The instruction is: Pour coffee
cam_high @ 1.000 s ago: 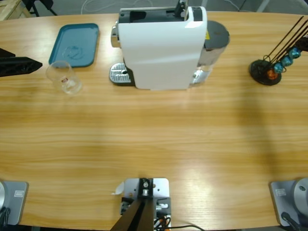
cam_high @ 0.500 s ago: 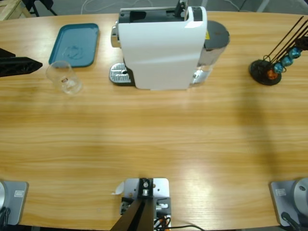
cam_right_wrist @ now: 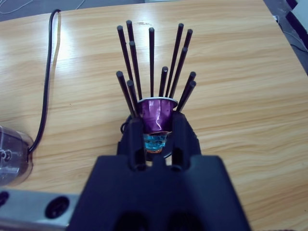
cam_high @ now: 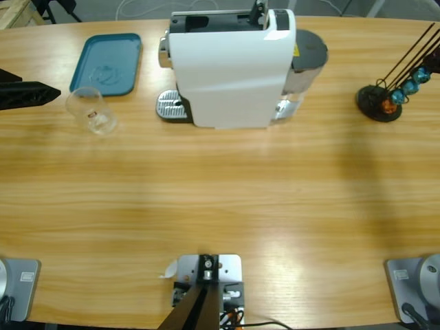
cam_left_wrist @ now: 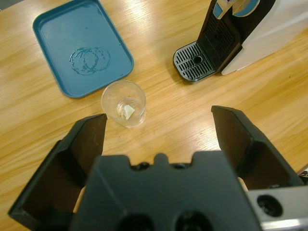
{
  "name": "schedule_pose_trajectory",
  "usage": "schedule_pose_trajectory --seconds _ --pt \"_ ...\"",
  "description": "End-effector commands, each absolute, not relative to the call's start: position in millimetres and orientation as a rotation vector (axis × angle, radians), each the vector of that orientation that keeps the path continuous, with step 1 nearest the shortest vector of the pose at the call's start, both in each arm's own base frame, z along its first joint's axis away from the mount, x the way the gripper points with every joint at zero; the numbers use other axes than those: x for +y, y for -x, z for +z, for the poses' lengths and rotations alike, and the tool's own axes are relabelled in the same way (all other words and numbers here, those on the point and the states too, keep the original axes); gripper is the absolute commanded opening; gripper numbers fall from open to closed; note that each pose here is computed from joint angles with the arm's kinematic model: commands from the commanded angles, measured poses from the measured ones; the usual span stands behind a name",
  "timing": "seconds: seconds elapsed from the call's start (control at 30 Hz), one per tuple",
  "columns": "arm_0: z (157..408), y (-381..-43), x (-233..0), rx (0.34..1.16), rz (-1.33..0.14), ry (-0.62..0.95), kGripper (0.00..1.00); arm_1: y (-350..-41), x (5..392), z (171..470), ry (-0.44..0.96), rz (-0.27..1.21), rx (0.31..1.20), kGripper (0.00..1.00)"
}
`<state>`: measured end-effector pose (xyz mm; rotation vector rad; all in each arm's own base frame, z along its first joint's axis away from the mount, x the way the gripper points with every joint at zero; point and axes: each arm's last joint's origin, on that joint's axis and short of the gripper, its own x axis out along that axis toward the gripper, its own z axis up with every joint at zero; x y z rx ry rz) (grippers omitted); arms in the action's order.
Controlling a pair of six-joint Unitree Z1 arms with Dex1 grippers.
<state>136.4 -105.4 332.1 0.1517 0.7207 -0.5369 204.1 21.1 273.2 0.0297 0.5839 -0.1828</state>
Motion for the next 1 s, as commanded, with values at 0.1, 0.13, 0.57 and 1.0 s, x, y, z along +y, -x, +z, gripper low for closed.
schedule_pose_trajectory --seconds 0.1,0.13,0.57,1.0 --pt "317 -134 -108 0.776 -0.559 -0.181 0.936 -204 18 264 -0.028 -0.188 0.611 0.0" --pt "317 -134 -108 0.776 -0.559 -0.181 0.936 -202 18 266 -0.028 -0.189 0.603 0.0" --pt "322 -129 -104 0.75 -0.565 -0.17 0.936 -167 14 388 0.02 -0.163 0.448 0.0" --pt "327 -121 -103 0.723 -0.599 -0.17 0.945 -108 167 405 0.792 1.223 0.469 0.0"
